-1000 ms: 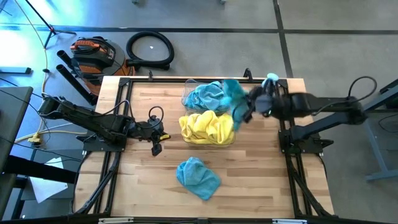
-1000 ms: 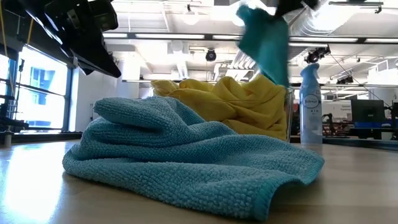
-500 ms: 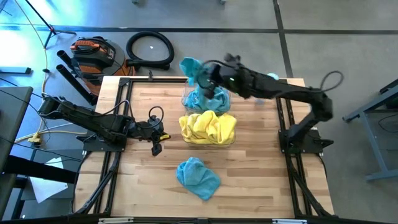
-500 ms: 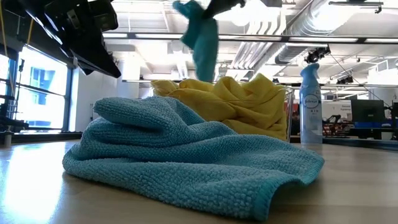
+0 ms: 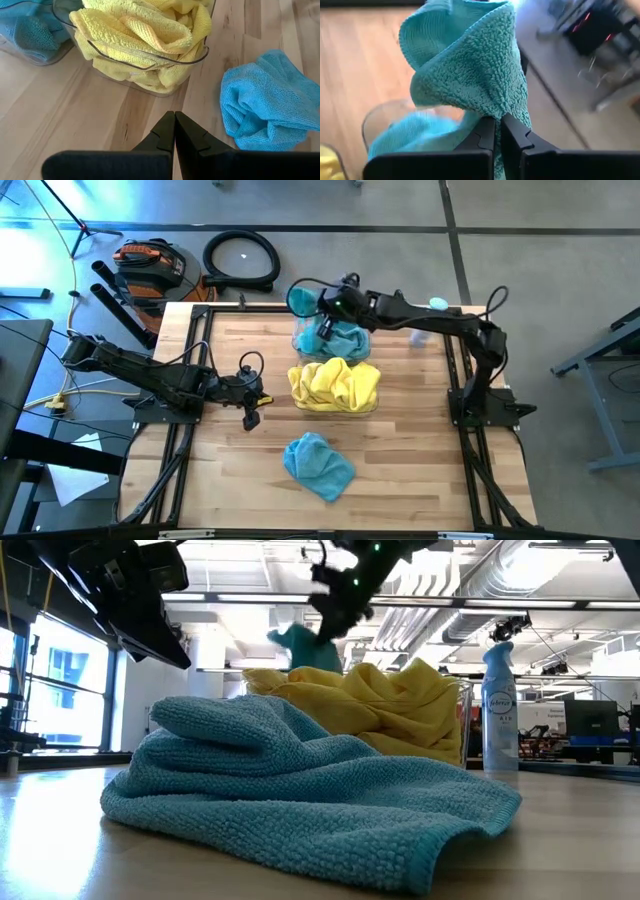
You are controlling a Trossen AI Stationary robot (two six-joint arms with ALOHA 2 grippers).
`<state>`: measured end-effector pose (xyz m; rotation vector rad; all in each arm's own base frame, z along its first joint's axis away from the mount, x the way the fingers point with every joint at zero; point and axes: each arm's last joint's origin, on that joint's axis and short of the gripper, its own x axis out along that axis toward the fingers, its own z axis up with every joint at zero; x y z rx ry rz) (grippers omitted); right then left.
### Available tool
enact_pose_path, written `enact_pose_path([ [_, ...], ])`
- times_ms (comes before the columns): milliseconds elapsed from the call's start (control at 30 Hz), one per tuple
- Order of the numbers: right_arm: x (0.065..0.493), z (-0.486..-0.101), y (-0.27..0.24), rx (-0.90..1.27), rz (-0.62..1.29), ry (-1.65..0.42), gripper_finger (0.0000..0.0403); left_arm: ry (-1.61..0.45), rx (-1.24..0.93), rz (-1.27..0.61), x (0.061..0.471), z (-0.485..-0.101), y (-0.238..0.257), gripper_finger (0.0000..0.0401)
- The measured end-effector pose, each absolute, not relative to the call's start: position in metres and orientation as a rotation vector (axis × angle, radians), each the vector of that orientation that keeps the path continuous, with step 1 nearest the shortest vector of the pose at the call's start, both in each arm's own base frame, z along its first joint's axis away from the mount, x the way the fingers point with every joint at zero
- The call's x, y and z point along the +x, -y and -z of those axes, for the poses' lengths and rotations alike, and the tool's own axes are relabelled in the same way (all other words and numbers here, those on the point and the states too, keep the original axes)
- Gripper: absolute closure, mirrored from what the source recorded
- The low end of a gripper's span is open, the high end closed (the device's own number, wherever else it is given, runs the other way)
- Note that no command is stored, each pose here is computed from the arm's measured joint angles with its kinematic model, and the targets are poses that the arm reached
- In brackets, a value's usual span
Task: Sort microfiber towel by color & place in baskets
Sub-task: Put the blue towel into the top transparent bin
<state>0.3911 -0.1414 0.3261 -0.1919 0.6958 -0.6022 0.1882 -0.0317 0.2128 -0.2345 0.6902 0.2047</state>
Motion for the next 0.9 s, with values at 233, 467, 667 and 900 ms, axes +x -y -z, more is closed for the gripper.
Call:
enact_pose_path([
  [233,0.406,-0.274,0.156,-0.038,0.483,-0.832,0.0403,-0.688,-0.236,-0.204,0.188,-0.213,0.032,0.0401],
  [467,0.426,-0.22,0.17,0.079,0.391,-0.969,0.0403,-0.688,-0.236,-0.204,0.188,-0.213,0.032,0.0401],
  [667,0.436,-0.194,0.179,0.143,0.369,-1.034,0.0403,-0.688,-0.236,-0.205,0.188,-0.213,0.032,0.0401],
  [900,0.433,-0.174,0.188,0.254,0.334,-1.102,0.0403,-0.688,-0.235,-0.205,0.188,-0.213,0.032,0.0401],
])
